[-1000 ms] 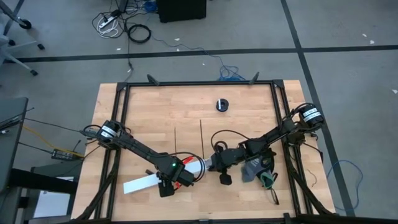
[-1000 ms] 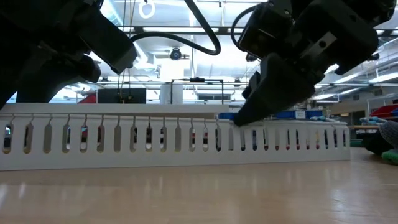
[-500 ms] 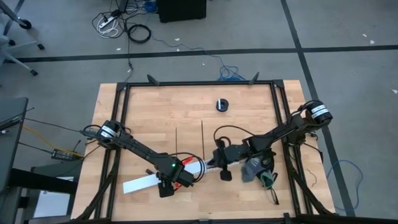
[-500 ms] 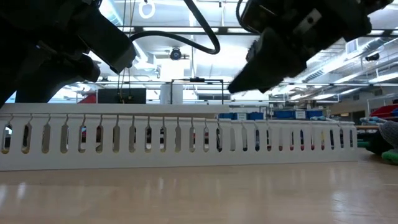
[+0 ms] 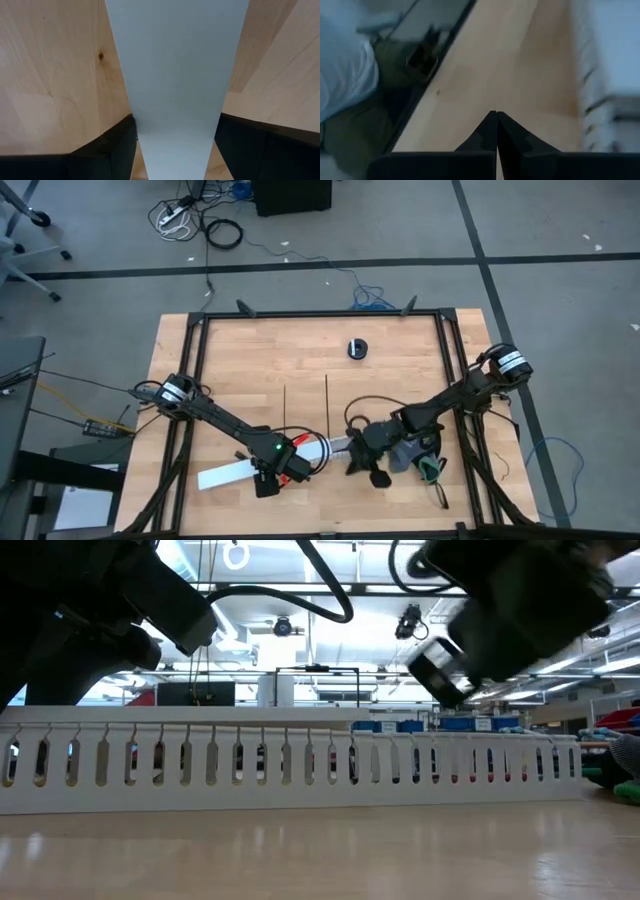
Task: Ziptie cables
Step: Close the white cable duct
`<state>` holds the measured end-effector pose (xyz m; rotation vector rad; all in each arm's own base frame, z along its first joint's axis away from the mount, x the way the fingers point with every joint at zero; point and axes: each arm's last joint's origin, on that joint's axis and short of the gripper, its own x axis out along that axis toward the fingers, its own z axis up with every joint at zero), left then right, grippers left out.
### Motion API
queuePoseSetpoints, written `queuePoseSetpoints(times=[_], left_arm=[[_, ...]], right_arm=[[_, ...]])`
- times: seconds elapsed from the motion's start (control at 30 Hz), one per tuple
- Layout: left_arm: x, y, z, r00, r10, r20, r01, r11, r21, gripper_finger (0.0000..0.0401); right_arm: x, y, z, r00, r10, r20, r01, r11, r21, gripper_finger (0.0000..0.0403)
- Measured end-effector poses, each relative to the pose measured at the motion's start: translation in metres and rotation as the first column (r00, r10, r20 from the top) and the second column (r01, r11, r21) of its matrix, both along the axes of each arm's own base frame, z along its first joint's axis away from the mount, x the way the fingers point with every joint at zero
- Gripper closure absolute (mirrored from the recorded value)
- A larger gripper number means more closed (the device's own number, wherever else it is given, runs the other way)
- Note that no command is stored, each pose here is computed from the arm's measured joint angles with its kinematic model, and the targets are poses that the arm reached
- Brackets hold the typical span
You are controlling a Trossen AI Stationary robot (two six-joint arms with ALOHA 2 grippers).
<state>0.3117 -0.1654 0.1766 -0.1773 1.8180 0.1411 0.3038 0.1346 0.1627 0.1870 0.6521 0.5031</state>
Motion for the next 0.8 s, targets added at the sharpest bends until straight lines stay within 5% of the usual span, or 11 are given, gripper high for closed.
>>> queuePoseSetpoints(times=[0.13,0.33,0.67,0.8], left_arm=[[0.000,0.000,0.000,1.000,0.000,-0.001,0.000,1.000,0.001,0.0177],[-0.001,-0.001,0.000,1.000,-0.002,-0.003,0.002,1.000,0.004,0.0177],[-0.002,0.000,0.000,1.000,-0.001,-0.014,0.001,1.000,0.005,0.0177],[-0.002,-0.001,0.000,1.000,0.003,-0.014,-0.003,1.000,0.005,0.0177]], right_arm=[[-0.002,0.009,-0.017,0.997,-0.057,-0.058,0.055,0.998,-0.038,0.0403],[0.010,0.011,-0.033,0.981,-0.194,0.026,0.196,0.978,-0.065,0.0403],[0.011,0.011,-0.032,0.977,-0.198,0.077,0.204,0.975,-0.091,0.0403],[0.008,0.013,-0.009,0.972,-0.154,0.176,0.173,0.980,-0.100,0.0403]])
